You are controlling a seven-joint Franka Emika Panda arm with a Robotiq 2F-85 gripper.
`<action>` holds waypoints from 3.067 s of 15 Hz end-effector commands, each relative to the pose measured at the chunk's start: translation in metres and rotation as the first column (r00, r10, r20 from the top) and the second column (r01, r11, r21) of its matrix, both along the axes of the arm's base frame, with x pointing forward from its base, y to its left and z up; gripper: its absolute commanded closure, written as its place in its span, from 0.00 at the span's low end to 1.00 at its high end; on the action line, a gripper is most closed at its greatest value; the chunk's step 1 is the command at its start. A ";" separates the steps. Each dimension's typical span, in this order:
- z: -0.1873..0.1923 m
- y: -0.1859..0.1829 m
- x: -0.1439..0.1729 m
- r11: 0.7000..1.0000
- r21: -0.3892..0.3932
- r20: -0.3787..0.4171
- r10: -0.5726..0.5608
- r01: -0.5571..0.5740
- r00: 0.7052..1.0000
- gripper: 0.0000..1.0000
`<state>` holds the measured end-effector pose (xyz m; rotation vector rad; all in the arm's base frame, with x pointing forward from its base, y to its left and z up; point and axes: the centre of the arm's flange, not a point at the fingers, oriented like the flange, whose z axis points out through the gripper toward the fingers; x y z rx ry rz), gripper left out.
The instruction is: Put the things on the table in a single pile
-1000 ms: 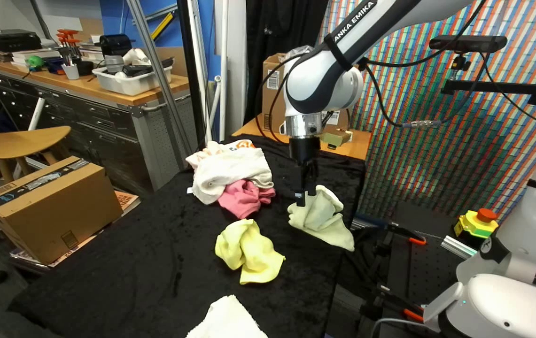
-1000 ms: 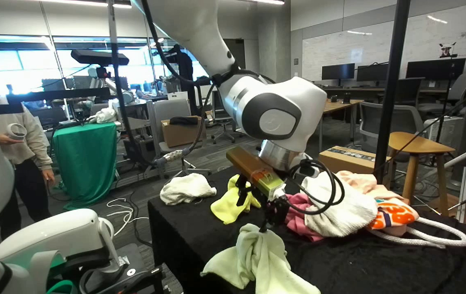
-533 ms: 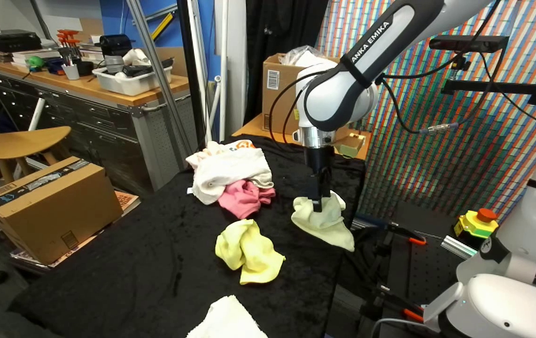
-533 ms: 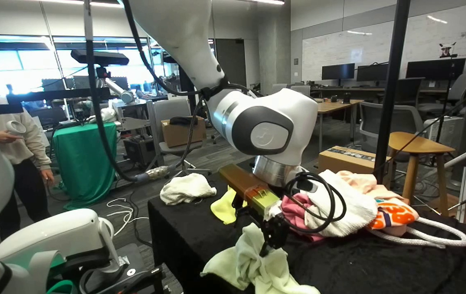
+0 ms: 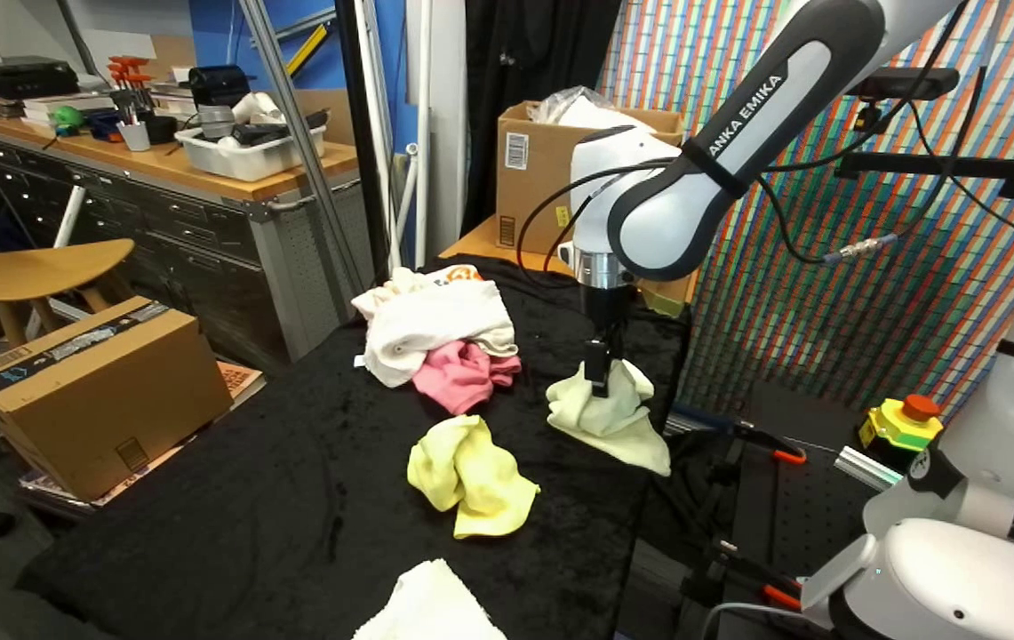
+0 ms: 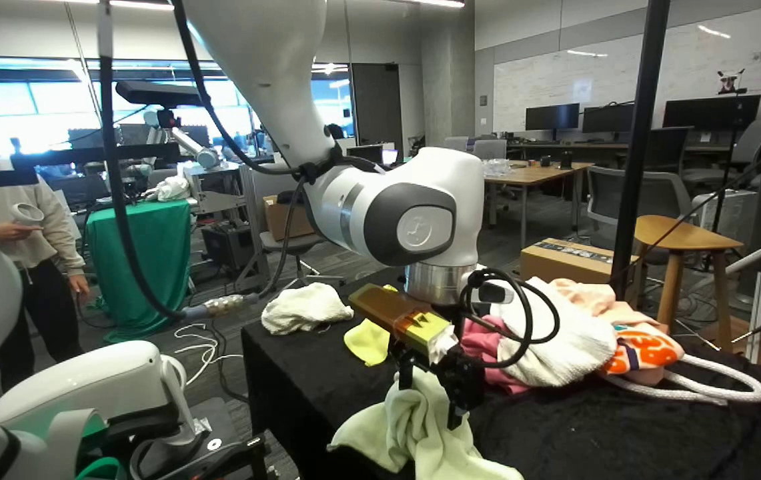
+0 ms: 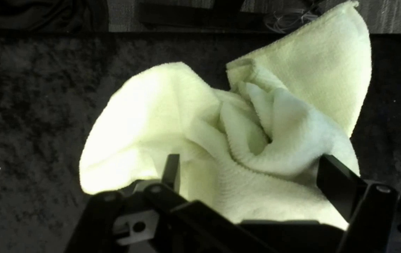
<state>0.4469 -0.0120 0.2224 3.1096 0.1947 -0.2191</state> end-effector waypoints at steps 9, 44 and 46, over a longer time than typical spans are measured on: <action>-0.003 0.006 -0.013 1.000 0.009 0.097 -0.020 0.019 0.995 0.26; 0.212 -0.022 0.156 0.889 0.274 0.677 -0.450 0.368 0.582 0.97; 0.207 -0.018 0.168 0.895 0.253 0.679 -0.435 0.367 0.591 0.96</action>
